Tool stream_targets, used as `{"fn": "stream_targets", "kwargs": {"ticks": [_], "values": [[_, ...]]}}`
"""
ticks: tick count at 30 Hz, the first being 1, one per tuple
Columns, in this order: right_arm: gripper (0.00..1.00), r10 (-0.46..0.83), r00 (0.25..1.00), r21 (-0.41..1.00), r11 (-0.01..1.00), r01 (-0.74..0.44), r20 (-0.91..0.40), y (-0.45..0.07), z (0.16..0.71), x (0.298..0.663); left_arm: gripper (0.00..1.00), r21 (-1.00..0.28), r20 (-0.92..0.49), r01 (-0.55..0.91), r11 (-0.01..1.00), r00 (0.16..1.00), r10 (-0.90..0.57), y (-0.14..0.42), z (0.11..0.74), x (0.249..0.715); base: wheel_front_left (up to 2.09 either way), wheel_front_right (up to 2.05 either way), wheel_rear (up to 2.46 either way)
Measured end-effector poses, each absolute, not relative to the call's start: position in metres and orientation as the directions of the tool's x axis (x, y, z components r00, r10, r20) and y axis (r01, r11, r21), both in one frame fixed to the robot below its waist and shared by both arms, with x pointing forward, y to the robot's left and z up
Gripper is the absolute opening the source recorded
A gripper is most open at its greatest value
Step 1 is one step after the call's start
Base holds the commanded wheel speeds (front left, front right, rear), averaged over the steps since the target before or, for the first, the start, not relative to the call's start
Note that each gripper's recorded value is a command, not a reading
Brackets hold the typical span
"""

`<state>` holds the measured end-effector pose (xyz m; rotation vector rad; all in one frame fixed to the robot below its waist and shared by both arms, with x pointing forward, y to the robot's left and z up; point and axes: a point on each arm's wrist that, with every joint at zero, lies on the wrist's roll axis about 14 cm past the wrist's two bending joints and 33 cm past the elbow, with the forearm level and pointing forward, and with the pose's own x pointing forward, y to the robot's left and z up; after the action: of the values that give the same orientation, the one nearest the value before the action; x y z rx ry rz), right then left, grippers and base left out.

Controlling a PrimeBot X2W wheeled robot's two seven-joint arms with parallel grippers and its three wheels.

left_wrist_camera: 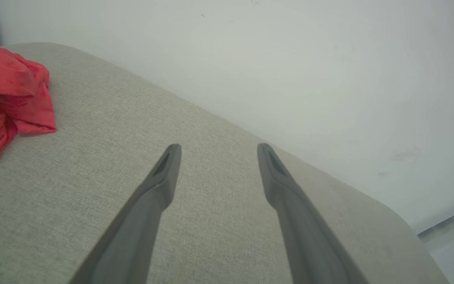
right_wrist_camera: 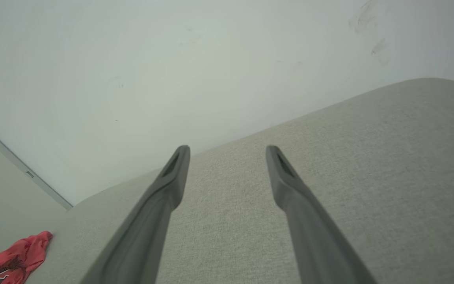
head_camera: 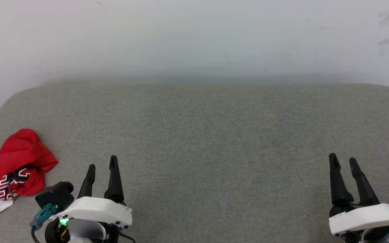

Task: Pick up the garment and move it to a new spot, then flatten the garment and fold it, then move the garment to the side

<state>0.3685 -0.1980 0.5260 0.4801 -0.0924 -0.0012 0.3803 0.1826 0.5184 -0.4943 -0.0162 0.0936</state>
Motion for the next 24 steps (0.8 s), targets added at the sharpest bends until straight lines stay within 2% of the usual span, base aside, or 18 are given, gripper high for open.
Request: {"fn": "stream_targets", "kwargs": {"ticks": [24], "values": [[1.0,0.009,0.989,0.219,0.975,-0.042,0.149,-0.193,0.538,0.364,1.0,-0.247,0.094,-0.03,0.968,0.994,0.055,0.167,0.535,0.377,0.0,0.0,0.0]]}}
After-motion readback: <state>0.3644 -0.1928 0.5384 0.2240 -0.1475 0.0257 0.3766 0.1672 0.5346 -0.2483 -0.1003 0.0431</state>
